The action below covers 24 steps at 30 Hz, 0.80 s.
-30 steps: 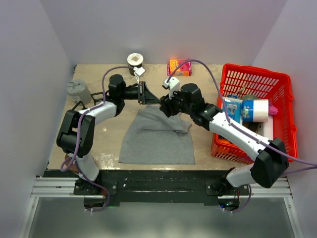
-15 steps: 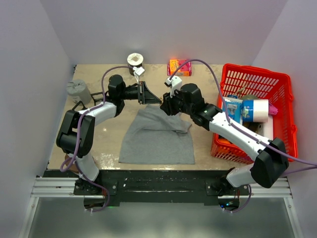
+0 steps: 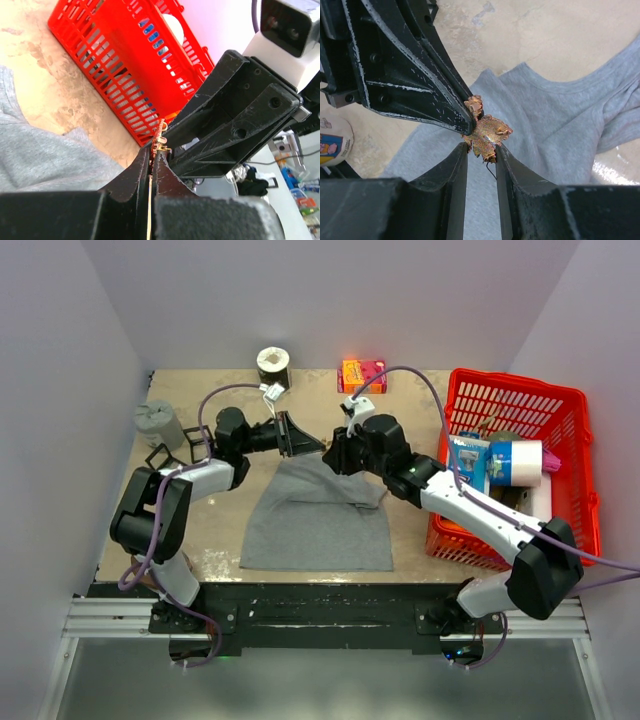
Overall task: Pin the brooch onto the clothing
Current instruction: Adjust the brooch.
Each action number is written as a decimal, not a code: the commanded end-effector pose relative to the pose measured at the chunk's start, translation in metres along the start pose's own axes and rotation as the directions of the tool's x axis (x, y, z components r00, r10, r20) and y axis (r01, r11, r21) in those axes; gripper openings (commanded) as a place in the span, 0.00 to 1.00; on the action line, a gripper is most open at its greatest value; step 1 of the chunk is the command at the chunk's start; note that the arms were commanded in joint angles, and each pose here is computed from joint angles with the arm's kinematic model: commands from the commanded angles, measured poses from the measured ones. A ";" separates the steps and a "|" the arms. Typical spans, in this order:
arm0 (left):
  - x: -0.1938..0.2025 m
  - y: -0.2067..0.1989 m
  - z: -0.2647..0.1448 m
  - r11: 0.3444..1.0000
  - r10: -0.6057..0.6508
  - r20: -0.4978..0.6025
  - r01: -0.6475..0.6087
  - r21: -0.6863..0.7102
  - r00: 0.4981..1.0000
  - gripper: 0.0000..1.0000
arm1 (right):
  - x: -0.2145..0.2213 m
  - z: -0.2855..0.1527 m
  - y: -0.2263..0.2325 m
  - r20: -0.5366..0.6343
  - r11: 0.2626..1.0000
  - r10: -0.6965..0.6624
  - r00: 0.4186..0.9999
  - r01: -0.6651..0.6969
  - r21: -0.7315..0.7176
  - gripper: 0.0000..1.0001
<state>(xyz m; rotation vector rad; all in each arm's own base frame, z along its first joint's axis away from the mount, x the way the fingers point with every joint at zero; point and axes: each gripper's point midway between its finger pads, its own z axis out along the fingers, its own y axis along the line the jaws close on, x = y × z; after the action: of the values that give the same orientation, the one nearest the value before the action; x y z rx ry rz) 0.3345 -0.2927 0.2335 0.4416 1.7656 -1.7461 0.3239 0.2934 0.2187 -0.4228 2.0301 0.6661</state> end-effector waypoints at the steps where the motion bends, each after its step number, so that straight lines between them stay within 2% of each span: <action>1: -0.013 -0.041 0.008 0.991 0.110 0.086 -0.116 0.065 0.990 0.00 | -0.005 -0.003 -0.020 0.078 0.985 0.126 0.989 -0.134 0.112 0.00; 7: -0.002 -0.040 0.018 0.990 0.137 0.100 -0.139 0.013 0.985 0.00 | -0.011 -0.006 -0.027 0.135 0.961 0.211 0.968 -0.231 0.155 0.00; 9: -0.002 -0.030 0.019 0.991 0.131 0.112 -0.126 -0.052 0.985 0.00 | -0.012 -0.007 -0.033 0.157 0.948 0.233 0.960 -0.260 0.183 0.00; 10: -0.003 -0.034 0.020 0.982 0.184 0.114 -0.177 -0.067 0.976 0.00 | -0.011 -0.008 -0.033 0.166 0.943 0.252 0.954 -0.280 0.182 0.00; 12: -0.002 -0.030 0.020 0.976 0.195 0.120 -0.181 -0.122 0.973 0.00 | -0.010 -0.009 -0.037 0.180 0.932 0.272 0.945 -0.305 0.198 0.00; 13: -0.002 -0.035 0.021 0.971 0.222 0.122 -0.207 -0.124 0.967 0.00 | -0.010 -0.008 -0.037 0.185 0.927 0.287 0.940 -0.321 0.195 0.00; 21: 0.002 -0.026 0.021 0.973 0.199 0.112 -0.182 -0.145 0.974 0.00 | -0.013 -0.014 -0.034 0.199 0.917 0.322 0.926 -0.357 0.179 0.00; 24: 0.003 -0.024 0.022 0.976 0.189 0.100 -0.175 -0.131 0.977 0.00 | -0.019 -0.027 -0.037 0.217 0.917 0.307 0.927 -0.349 0.192 0.19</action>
<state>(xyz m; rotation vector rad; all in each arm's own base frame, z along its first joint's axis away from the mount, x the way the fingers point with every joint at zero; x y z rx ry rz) 0.3322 -0.3108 0.2335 0.3622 1.7473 -1.4607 0.3197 0.2789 0.2142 -0.0266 2.0807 0.7346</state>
